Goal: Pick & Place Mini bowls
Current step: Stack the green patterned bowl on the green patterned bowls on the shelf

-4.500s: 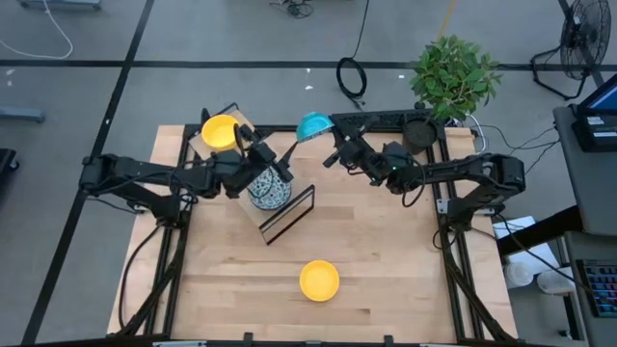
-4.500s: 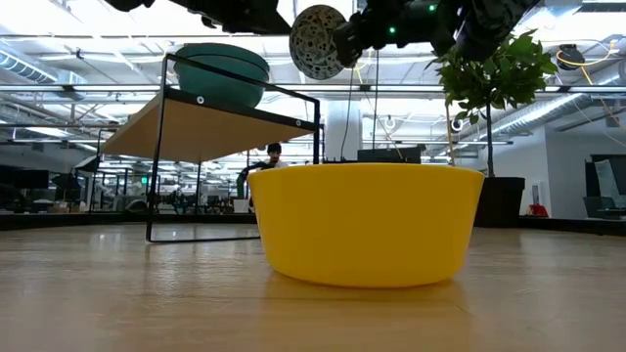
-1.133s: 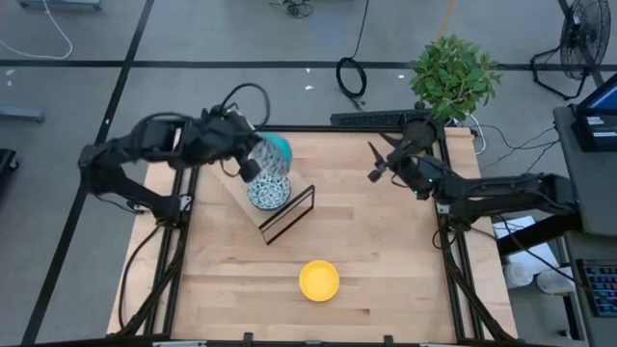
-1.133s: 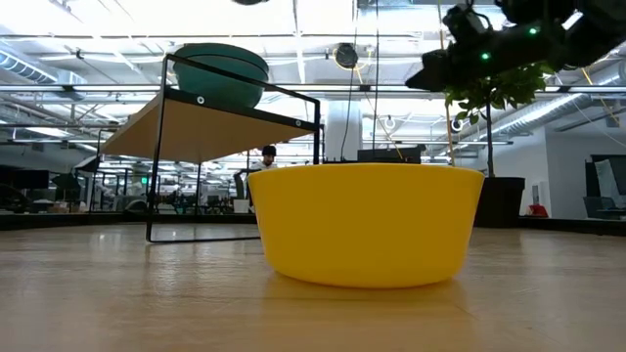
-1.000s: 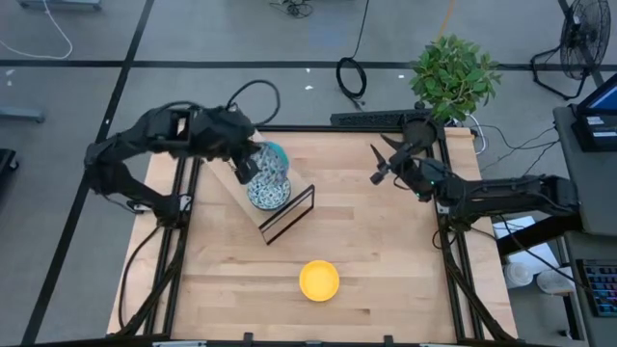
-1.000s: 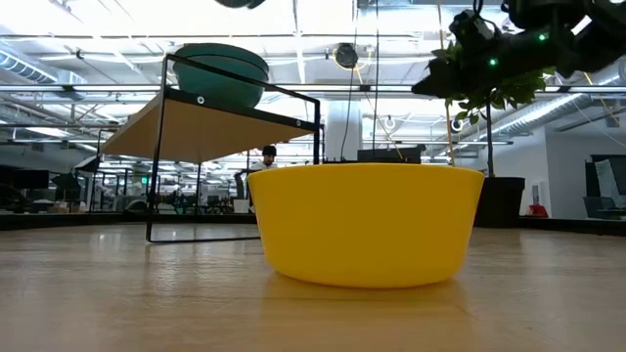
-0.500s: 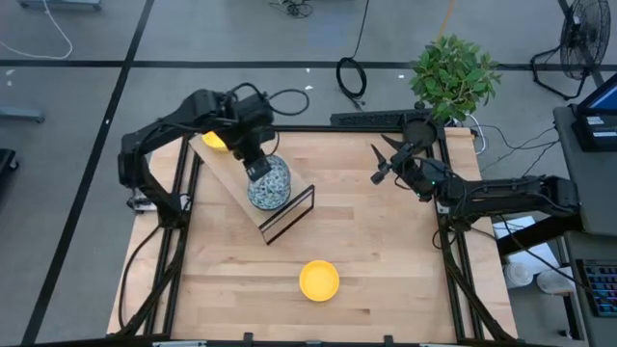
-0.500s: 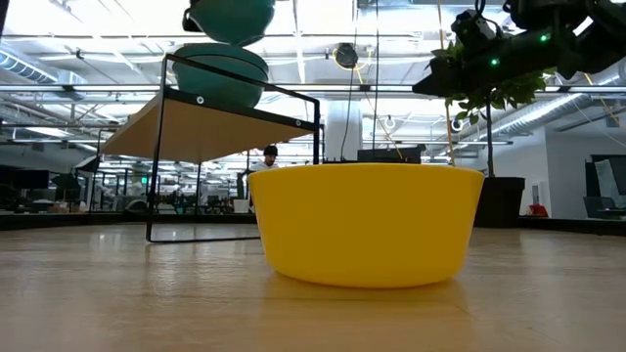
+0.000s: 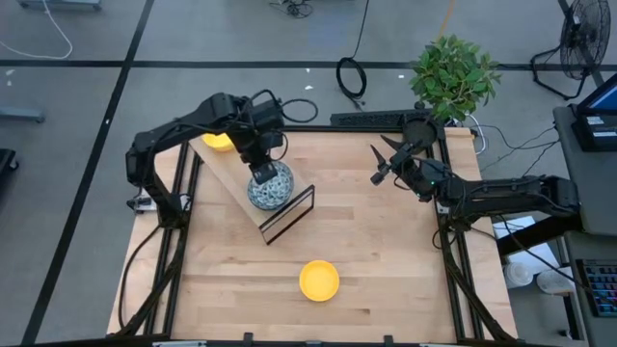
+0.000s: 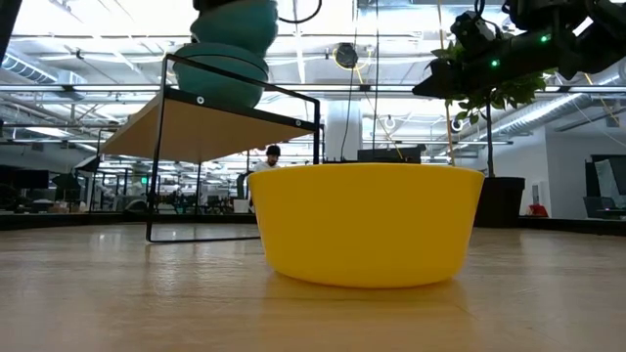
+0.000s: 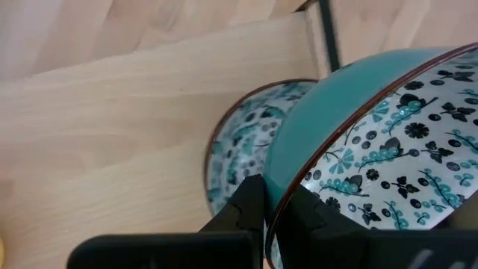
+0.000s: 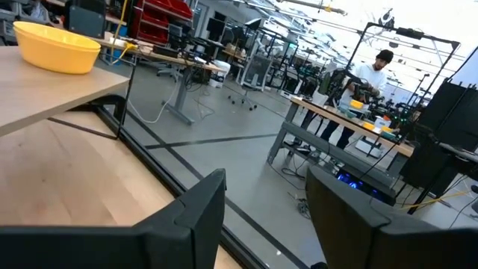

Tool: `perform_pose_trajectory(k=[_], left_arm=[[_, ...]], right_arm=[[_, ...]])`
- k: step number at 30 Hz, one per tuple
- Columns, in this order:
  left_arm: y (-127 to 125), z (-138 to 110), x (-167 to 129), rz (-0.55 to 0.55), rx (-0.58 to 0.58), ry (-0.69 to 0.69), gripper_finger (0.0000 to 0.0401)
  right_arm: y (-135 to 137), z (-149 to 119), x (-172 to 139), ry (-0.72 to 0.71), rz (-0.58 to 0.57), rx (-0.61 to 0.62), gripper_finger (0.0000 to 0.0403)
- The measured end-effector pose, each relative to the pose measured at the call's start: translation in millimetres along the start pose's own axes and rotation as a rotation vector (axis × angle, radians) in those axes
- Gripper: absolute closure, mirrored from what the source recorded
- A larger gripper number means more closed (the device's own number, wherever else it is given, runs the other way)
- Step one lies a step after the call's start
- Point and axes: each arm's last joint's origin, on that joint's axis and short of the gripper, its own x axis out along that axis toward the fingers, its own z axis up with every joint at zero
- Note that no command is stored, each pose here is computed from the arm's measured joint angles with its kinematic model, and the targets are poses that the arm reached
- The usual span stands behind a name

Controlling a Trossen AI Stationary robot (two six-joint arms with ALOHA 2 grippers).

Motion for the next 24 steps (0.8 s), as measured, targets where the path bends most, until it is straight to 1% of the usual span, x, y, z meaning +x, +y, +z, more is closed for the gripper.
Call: perform_pose_trajectory(k=[2,6,10,13,18,21,24], left_arm=[[2,-1,6,0.009,-0.006,0.023,0.039],[7,-4,21,0.062,-0.024,0.078,0.039],[11,-6,32,0.073,-0.047,0.123,0.0387],[12,-7,34,0.074,-0.052,0.131,0.0362],[11,-7,34,0.066,-0.008,0.134,0.0315],[12,-8,31,0.061,0.021,0.126,0.0294],[14,-9,29,0.065,0.02,0.122,0.0277]], right_arm=[[0,0,0,0.0,0.0,0.001,0.0232],[0,0,0,0.003,0.001,-0.002,0.0232],[0,-1,0,0.005,0.002,-0.004,0.0232],[0,-1,0,0.005,0.003,-0.004,0.0232],[0,0,0,0.005,0.003,-0.004,0.0232],[0,0,0,0.005,0.003,-0.004,0.0232],[0,0,0,0.004,0.003,-0.004,0.0232]])
